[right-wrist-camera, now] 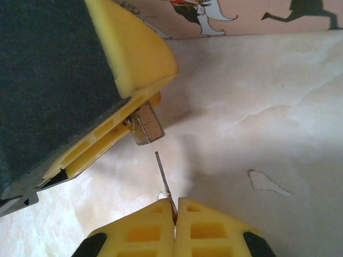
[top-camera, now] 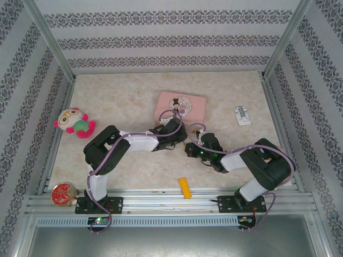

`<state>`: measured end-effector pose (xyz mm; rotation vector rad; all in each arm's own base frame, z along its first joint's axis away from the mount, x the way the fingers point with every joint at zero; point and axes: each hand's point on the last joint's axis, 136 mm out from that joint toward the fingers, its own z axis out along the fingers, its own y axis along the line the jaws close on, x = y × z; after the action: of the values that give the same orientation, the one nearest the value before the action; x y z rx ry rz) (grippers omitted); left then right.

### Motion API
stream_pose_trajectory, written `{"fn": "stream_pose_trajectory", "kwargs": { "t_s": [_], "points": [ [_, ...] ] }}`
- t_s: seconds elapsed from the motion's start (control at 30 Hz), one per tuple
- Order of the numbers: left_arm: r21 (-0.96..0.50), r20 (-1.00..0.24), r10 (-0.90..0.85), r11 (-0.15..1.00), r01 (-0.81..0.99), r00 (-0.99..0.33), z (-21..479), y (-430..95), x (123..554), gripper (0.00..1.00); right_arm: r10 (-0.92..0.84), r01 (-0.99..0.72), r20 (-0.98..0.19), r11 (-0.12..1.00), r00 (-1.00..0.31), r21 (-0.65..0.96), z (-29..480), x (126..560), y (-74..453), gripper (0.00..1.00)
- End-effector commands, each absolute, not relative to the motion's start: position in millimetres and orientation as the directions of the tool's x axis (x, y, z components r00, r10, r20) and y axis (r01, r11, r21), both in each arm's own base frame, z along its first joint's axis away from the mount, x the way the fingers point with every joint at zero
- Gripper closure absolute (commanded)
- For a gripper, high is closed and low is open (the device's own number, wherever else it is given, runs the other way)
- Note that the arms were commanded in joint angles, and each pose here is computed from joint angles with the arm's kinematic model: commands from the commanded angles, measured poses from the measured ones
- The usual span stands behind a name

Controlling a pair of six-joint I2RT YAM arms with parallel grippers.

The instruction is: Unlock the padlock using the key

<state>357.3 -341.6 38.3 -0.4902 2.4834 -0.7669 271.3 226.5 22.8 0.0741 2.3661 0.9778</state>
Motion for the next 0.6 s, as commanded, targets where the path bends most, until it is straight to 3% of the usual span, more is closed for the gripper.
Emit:
{"fn": "stream_pose_trajectory", "kwargs": {
  "t_s": [0.0,0.57],
  "points": [
    [-0.712,-0.298,-0.53,0.677,-0.185,-0.794,71.1,-353.9,365.7,1.0,0.278,-0.168,-0.489,0.707,-0.827,0.687,28.9,278.2,230.2,1.0],
    [-0.716,-0.278,-0.521,0.673,-0.188,-0.807,67.1,-357.3,363.4,1.0,0.313,-0.175,-0.513,0.696,-0.799,0.697,36.4,287.9,229.3,1.0]
  ]
}}
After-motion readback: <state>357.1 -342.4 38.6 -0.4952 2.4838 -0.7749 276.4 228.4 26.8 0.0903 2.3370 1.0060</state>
